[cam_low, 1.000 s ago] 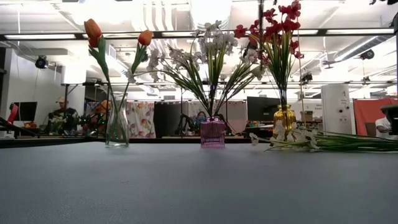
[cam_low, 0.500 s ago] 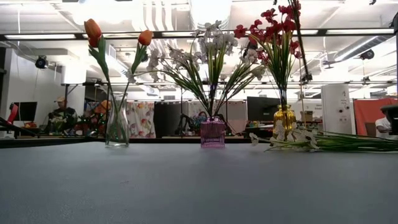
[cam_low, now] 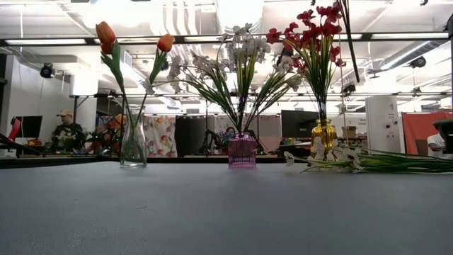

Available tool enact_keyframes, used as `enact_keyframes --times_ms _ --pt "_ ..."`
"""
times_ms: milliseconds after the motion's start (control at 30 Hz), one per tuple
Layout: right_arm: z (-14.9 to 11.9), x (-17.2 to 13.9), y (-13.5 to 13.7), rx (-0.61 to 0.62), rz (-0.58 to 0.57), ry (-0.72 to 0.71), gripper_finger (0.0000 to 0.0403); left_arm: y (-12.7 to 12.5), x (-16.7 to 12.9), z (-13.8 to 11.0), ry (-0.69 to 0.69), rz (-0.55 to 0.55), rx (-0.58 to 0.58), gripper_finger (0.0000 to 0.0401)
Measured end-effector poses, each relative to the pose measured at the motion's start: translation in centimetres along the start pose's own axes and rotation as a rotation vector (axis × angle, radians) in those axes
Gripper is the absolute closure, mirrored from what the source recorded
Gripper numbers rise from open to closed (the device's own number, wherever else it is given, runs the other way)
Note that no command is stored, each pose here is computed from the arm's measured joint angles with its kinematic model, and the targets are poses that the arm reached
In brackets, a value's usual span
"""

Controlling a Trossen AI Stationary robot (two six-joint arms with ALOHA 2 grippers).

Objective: Sort flowers into vase by color
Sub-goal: Put the red flowers into the yellow vase

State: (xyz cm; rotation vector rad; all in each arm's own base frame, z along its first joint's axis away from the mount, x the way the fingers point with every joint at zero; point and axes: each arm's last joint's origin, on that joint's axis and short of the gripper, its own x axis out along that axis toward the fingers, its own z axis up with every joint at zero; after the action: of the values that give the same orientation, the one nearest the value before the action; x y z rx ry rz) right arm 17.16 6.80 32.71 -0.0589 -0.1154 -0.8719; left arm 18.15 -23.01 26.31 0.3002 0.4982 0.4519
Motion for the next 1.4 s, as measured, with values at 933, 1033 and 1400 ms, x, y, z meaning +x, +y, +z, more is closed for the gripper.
enact_keyframes --times_ms 933,1033,1400 --pt "-2.4 5.4 -4.9 0.018 -0.264 -0.096 0.0385 0.0 0.1 0.0 0.002 0.003 0.000 0.0237" --pt "-2.6 5.6 -5.1 0.019 -0.273 -0.102 0.0385 0.0 0.1 0.0 0.002 0.003 0.000 0.0237" --pt "-3.5 7.1 -6.1 0.007 -0.285 -0.147 0.0385 0.0 0.1 0.0 0.001 0.003 0.000 0.0237"
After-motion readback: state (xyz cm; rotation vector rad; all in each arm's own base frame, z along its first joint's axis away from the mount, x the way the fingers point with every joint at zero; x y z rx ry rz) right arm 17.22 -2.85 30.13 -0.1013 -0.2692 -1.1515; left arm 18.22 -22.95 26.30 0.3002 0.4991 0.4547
